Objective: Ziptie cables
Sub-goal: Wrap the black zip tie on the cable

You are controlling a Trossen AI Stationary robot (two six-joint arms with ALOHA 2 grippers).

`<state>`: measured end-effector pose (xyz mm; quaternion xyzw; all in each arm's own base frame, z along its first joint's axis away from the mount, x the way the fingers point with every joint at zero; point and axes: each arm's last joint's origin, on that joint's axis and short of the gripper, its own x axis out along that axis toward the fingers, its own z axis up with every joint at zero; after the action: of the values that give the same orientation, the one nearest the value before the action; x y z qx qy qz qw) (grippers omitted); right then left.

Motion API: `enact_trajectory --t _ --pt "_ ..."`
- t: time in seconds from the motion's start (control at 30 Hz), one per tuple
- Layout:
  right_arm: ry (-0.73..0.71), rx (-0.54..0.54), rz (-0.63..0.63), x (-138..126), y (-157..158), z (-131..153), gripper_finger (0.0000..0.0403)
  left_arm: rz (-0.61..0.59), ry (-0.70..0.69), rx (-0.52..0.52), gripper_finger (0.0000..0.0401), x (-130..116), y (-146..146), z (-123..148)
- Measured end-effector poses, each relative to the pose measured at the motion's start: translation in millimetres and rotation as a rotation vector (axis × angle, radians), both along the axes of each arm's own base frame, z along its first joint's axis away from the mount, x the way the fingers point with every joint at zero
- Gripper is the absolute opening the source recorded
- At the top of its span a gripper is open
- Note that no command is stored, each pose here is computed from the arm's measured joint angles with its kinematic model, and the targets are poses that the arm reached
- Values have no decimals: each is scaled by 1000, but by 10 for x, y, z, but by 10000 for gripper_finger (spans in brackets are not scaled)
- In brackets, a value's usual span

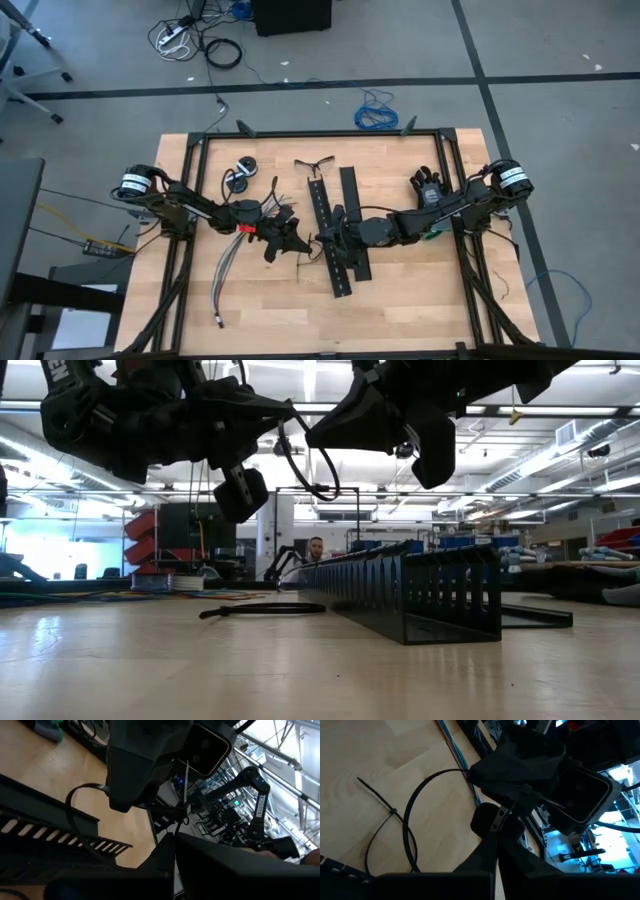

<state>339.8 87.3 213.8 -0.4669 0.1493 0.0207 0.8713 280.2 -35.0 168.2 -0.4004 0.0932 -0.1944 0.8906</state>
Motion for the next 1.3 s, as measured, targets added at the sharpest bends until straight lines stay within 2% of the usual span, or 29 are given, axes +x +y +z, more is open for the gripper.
enact_trajectory --t 0.27,0.57,0.73,1.0,1.13,1.3 --pt "-18 11 17 6 7 18 64 23 -32 80 0 5 35 -4" --pt "-51 -28 -114 9 -40 44 154 65 7 272 0 11 173 -111" --pt "-41 -23 -130 5 -44 33 189 124 10 355 0 15 299 -134" --pt "-44 31 -190 13 -109 23 196 153 -8 454 0 14 388 -144" --pt "-62 96 -231 41 -232 28 187 147 -26 507 0 9 387 -132" --pt "-91 196 -209 46 -296 85 174 163 -49 586 0 -44 392 -10"
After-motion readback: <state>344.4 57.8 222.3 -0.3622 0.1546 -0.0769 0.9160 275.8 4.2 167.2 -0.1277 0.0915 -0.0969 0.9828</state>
